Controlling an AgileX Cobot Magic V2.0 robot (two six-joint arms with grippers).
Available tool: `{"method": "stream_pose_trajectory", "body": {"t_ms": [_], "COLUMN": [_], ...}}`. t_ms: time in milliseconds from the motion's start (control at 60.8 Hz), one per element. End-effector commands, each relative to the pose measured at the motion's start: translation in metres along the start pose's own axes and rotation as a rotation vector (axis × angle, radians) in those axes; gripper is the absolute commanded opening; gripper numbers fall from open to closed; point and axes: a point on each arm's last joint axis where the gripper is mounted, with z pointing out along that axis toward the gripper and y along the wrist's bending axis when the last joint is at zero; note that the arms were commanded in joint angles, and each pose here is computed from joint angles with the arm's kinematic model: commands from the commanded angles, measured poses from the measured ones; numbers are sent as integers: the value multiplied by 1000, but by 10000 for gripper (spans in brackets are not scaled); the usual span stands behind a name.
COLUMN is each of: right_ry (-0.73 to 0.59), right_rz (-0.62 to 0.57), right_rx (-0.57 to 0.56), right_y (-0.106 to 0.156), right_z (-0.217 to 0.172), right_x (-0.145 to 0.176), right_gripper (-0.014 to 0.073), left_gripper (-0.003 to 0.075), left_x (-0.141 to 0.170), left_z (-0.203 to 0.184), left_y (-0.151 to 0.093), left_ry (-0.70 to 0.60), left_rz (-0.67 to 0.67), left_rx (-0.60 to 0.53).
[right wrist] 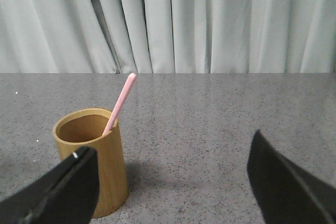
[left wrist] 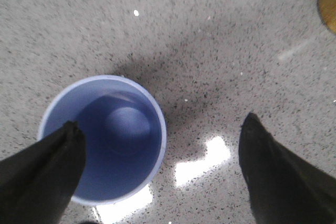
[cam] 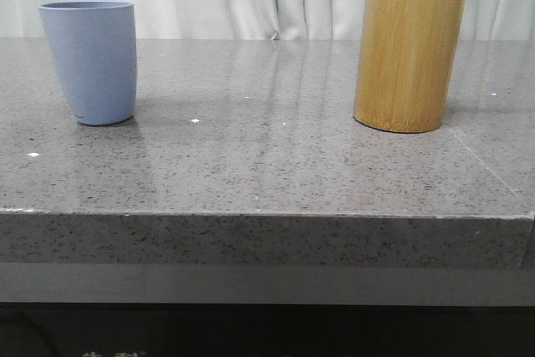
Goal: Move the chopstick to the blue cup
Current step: 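Lower the left gripper over the blue cup and grasp its rim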
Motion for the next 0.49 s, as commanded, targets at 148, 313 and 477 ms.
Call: {"method": "stream_pose_trajectory", "body": {"t_ms": [148,313,477], "right_ry": [-111,-111,-111], "right_rz": [-7,-7,-7], "right_rx": [6,6,6], "right_y": [1,1,1], "right_z": [-1,-1,-1], "right_x": [-19,-19,-19], "right_gripper": [595,595,595], "left_gripper": [578,477,316], "left_x": [-8,-9,-9], "left_z": [4,20,28], "left_y": [-3,-1,0], "left_ry": [-17,22,38], "left_rz": [3,5,6], "left_rx": [13,7,5]}}
